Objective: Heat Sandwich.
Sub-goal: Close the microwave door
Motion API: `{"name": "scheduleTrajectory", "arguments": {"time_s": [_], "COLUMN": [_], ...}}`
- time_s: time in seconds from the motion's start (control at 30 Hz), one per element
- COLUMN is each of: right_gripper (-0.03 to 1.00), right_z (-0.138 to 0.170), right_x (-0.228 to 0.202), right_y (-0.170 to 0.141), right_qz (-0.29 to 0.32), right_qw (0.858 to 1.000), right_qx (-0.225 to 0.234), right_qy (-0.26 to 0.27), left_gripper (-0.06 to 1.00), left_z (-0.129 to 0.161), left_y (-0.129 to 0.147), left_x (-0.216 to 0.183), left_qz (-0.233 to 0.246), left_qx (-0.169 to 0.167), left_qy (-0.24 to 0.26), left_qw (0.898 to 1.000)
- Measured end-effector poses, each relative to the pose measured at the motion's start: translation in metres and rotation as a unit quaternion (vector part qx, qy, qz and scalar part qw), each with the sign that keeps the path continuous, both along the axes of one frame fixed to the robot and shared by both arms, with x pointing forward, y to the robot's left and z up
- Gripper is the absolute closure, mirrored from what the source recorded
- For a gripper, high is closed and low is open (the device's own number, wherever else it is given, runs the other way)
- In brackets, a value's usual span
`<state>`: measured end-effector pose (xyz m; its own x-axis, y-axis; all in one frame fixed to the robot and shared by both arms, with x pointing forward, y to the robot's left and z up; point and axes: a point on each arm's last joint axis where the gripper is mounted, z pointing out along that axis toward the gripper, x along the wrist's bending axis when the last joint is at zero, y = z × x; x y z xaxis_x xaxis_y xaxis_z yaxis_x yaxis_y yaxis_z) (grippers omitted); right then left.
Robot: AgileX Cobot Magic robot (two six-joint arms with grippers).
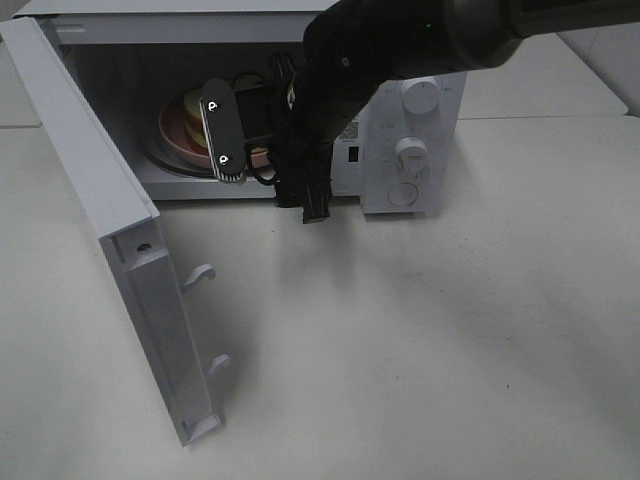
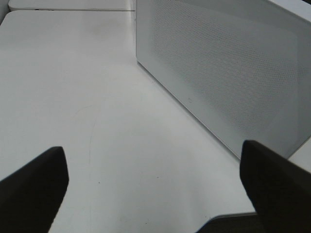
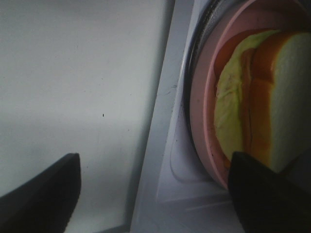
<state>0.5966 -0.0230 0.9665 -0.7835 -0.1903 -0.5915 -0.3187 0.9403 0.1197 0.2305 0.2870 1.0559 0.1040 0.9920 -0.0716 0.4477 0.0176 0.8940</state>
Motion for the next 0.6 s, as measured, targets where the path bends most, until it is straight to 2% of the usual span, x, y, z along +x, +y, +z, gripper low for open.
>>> {"name": "scheduleTrajectory", "arguments": {"time_s": [0.27, 0.6], "right_gripper": [0.21, 0.21], "right_z": [0.016, 0.029], "right_x": [-0.027, -0.067], "right_y": [-0.021, -0.053], "right_qz": [0.003, -0.051], "right_qw": [1.0, 0.998], "right_qx": [0.004, 0.033], "right_qy": [-0.002, 0.026], "left_gripper": [0.06, 0.06], "left_z": [0.0, 0.0], "left_y": [0.0, 0.0], "left_x": [0.0, 0.0], "left_qz": [0.0, 0.0], "left_qx": [0.0, 0.0], "left_qy": [0.0, 0.0], "left_qw": [1.0, 1.0]}}
